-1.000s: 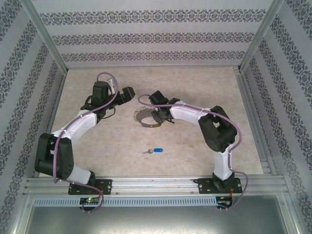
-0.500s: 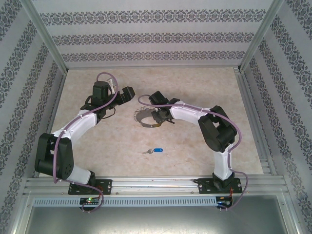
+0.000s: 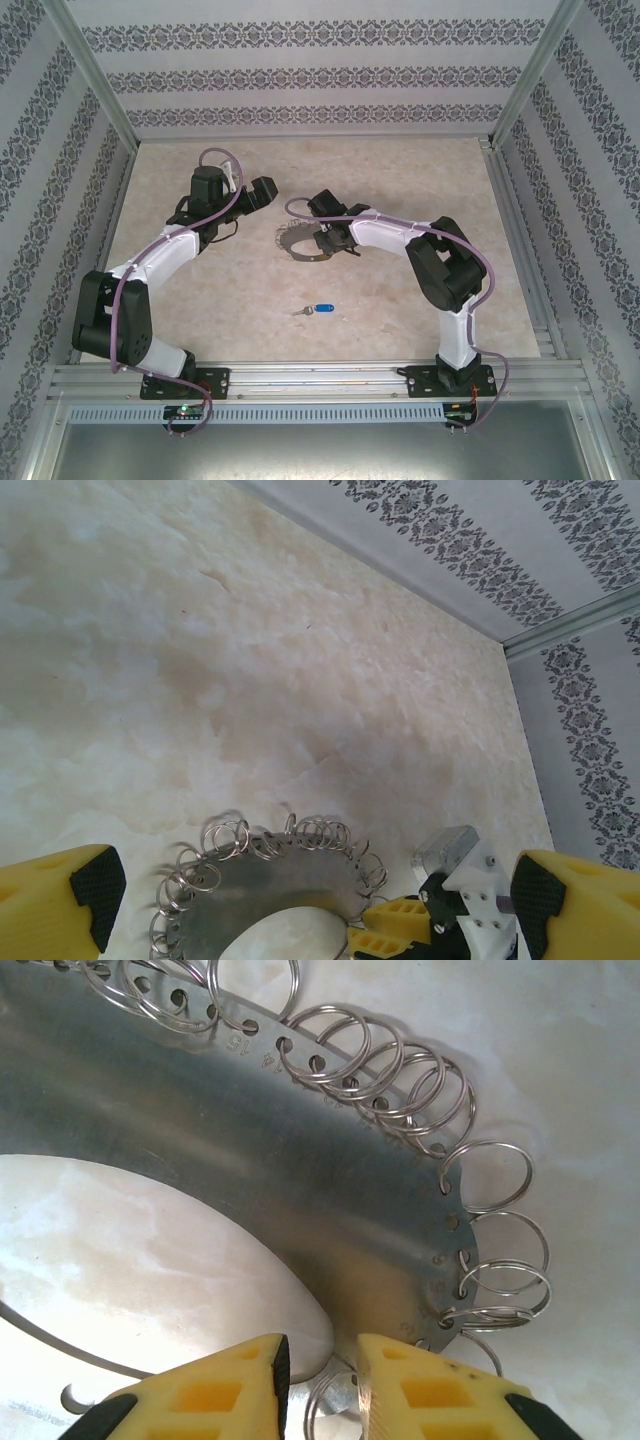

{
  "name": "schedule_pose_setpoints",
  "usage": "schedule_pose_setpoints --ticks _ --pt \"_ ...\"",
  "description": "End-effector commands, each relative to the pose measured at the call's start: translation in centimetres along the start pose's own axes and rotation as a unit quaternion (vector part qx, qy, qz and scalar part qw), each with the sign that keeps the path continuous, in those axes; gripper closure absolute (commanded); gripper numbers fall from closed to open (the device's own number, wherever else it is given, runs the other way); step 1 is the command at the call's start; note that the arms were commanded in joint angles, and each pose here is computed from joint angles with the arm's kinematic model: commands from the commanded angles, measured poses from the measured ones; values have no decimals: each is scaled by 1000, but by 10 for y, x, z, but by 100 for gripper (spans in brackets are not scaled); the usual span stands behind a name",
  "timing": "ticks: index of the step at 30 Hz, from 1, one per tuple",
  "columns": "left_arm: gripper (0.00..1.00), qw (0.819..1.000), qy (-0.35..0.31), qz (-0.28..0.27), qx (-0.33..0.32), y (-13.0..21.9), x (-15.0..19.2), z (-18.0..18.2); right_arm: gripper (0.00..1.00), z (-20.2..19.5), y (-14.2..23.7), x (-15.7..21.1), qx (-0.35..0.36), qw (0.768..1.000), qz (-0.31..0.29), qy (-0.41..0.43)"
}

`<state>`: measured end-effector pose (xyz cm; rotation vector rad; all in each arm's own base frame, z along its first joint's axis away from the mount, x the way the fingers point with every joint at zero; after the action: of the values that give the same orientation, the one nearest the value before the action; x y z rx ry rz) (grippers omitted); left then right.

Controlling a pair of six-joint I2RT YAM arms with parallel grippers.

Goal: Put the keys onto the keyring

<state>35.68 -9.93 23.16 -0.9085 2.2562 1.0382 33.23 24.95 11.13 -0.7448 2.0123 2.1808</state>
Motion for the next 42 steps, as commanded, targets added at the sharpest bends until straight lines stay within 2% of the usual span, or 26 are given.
schedule_pose_setpoints --ticks 1,20,28,38,42 --pt "0 1000 -6 -18 24 -2 -9 -11 74 -7 -5 8 11 1000 16 2" --pt "0 999 -2 -19 30 -5 -8 -12 71 -15 2 13 37 999 3 9" --pt "0 999 -3 -19 31 -6 -8 -12 73 -17 3 13 53 998 -1 14" --pt "0 999 -3 -15 33 -9 -7 -14 86 -20 5 12 73 997 -5 17" --pt "0 999 -4 -15 34 -9 -6 -15 100 -21 7 10 76 997 -10 18"
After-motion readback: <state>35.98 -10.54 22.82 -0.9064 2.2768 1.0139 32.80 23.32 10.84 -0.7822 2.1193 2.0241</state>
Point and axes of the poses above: each hand's point on the last joint's axis, 136 mm out from that joint toward the fingers, its own y axis back along the fingers, its own z axis along the line the jaws close on, x = y × z, the point moved 9 cm from there along y, back along the fingers, and after that the axes turned 7 degrees about -y, right-handed, at the moved point
